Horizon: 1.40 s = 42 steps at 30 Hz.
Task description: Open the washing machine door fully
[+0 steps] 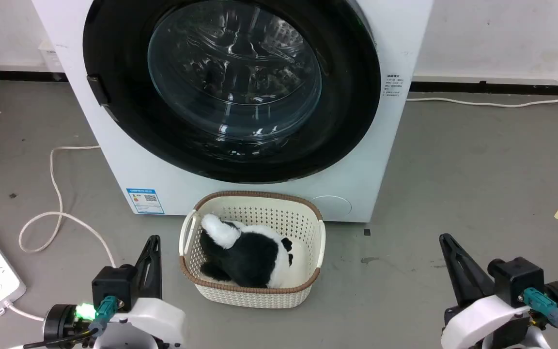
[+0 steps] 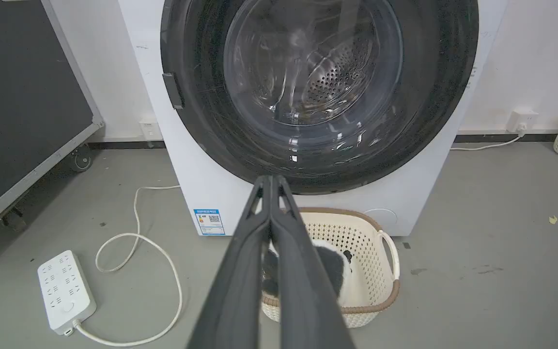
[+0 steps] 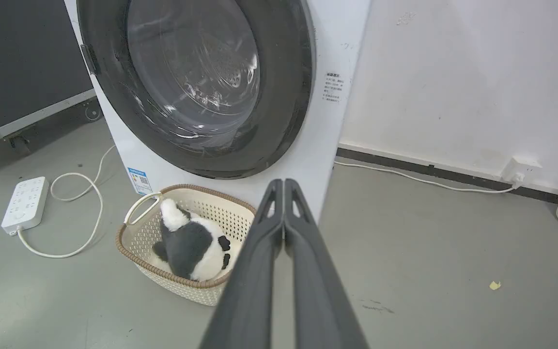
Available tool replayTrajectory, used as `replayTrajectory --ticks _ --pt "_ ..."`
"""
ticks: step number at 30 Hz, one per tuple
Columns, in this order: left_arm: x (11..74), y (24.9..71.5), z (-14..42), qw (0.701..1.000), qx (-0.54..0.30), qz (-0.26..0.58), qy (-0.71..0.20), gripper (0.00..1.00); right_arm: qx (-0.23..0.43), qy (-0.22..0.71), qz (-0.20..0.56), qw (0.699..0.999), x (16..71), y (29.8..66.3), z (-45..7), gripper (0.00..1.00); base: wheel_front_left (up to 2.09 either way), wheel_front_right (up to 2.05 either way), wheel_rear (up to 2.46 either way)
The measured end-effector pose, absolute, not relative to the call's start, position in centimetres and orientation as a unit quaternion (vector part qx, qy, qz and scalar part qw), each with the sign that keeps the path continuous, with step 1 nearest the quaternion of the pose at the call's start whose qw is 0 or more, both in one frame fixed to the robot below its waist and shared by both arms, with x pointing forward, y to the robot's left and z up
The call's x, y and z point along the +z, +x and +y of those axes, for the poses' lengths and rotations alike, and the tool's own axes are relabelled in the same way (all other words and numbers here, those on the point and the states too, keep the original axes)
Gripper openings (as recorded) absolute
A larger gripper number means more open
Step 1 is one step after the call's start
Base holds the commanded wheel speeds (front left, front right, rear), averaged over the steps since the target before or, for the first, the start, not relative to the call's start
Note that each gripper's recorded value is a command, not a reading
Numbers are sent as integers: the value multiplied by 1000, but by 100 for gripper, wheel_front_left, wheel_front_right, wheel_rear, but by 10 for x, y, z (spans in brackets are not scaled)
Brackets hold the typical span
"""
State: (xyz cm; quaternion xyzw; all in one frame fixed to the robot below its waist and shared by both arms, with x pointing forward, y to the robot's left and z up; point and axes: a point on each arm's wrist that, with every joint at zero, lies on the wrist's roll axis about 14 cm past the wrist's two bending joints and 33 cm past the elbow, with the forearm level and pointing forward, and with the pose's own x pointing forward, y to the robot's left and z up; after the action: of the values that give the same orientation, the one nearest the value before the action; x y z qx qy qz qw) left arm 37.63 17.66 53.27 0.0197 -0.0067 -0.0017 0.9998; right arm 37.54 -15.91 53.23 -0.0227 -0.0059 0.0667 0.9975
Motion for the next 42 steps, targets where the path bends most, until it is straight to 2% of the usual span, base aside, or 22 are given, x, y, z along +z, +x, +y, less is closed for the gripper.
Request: replayTrajectory --ticks 42 --pt "532 376 177 1000 -1 -6 20 0 67 -23 -6 997 532 375 -159 0 0 0 0"
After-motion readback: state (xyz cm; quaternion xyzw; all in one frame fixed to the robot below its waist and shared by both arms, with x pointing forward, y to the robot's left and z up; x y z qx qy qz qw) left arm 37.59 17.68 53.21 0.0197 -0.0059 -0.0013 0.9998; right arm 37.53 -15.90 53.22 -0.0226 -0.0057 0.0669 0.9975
